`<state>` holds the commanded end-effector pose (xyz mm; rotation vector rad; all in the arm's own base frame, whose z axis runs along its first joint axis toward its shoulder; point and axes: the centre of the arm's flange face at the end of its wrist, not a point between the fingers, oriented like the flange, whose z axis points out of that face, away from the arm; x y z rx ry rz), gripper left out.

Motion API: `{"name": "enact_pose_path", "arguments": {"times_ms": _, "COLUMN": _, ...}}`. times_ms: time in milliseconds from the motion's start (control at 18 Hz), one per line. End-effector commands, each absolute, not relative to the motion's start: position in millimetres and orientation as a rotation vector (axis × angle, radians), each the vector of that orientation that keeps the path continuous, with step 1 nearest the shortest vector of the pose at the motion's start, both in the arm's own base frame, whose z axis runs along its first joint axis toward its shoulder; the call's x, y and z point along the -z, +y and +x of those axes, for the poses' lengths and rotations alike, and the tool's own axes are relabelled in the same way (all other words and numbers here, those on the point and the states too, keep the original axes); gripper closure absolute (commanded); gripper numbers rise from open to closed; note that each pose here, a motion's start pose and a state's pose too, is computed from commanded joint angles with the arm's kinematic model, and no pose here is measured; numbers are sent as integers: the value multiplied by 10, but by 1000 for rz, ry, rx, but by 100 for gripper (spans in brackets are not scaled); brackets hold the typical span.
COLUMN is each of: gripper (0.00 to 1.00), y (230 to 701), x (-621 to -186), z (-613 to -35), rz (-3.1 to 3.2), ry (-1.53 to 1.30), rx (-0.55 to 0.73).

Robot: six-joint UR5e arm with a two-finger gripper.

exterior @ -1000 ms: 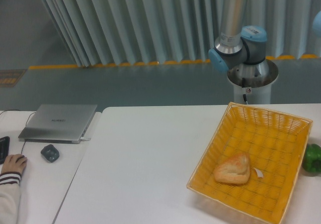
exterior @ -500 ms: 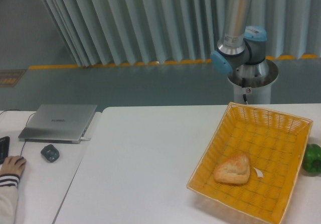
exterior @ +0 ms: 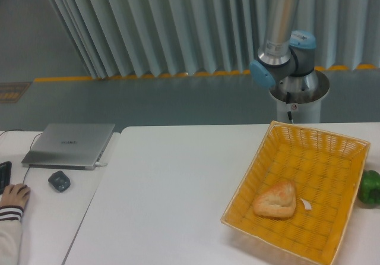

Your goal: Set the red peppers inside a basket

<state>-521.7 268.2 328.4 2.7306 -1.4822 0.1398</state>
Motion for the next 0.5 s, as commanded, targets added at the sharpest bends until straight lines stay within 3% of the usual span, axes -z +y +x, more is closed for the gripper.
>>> {"name": "enact_pose_path", "arguments": {"times_ms": 500, "gripper": 0, "y": 2748, "x": -2994, "z": -5288, "rz": 2761, "ry": -1420, "rx": -128}}
